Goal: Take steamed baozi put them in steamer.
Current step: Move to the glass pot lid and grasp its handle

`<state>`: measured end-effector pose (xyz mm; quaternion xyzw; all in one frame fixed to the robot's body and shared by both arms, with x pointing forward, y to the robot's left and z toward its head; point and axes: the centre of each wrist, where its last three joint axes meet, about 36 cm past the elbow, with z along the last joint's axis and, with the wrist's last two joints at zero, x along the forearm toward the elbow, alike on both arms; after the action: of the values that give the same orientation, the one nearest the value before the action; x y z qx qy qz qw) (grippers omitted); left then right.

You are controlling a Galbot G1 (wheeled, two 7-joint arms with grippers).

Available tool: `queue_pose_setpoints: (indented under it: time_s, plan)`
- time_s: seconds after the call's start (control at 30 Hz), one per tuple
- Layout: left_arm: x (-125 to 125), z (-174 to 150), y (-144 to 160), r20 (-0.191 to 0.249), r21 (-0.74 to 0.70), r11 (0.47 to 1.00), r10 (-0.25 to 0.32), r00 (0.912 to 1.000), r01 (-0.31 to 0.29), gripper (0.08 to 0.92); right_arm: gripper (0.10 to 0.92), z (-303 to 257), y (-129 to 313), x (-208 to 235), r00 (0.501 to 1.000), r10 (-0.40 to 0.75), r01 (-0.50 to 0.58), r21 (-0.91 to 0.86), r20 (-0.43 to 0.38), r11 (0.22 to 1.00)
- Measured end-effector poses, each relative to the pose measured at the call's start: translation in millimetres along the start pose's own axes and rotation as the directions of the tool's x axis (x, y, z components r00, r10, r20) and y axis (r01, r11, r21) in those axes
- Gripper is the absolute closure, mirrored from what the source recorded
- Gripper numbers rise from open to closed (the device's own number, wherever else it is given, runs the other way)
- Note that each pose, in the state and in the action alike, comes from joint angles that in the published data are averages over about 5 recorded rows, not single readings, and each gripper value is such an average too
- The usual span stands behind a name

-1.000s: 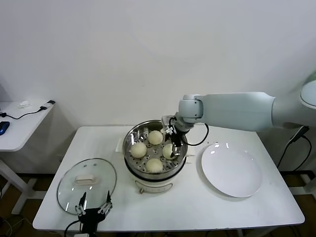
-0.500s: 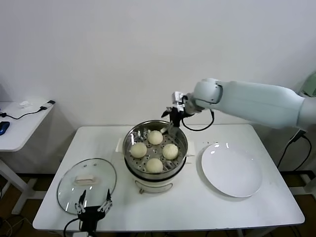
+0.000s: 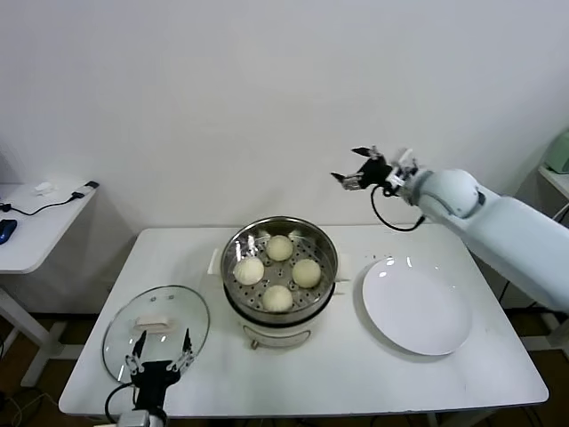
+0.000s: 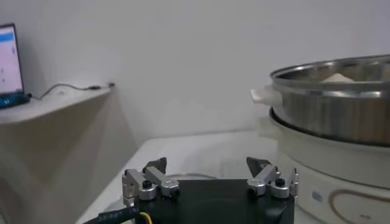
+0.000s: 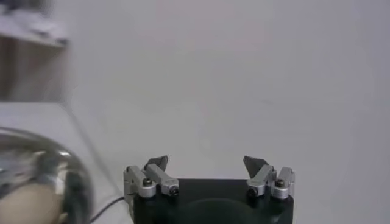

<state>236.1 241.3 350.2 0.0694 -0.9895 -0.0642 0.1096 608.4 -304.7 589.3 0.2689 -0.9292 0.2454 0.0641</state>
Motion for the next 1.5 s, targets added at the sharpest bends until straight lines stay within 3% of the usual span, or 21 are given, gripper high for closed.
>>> queue_pose_setpoints:
  time_s: [0.37,0.57,0.73,0.9,1.07,1.23,1.5]
  plan:
    - [-10.0,6.1,16.9,0.080,-0.098,0.995,0.021,0.9966,-0.013,0.177,0.200,111.7,48.1,73.4,0.958,0.268,-0.242,-0.215,0.103,0.946]
    - [-14.7,16.5,24.6,0.123,-0.194,0.981,-0.004,0.9924,0.028,0.177,0.200,192.2,100.9,121.8,0.916,0.395,-0.359,-0.307,0.064,0.882]
    - [-19.3,32.3,32.7,0.185,-0.346,0.932,-0.049,0.9816,0.112,0.177,0.200,245.6,160.4,162.5,0.889,0.458,-0.427,-0.370,-0.004,0.825]
    - [-18.9,55.7,45.5,0.236,-0.578,0.795,-0.055,0.9702,0.186,0.177,0.200,271.6,206.5,189.8,0.859,0.510,-0.482,-0.407,-0.045,0.776]
    - [-15.2,75.9,55.8,0.222,-0.779,0.597,-0.023,0.9747,0.192,0.177,0.200,282.8,238.9,201.6,0.838,0.541,-0.516,-0.424,-0.070,0.744]
    - [-17.9,86.8,61.2,0.205,-0.884,0.423,-0.033,0.9781,0.200,0.177,0.200,288.8,262.6,208.0,0.821,0.564,-0.541,-0.431,-0.087,0.722]
    - [-31.1,92.3,54.2,0.209,-0.937,0.272,-0.064,0.9758,0.219,0.177,0.200,293.7,290.4,218.9,0.803,0.586,-0.569,-0.432,-0.107,0.700]
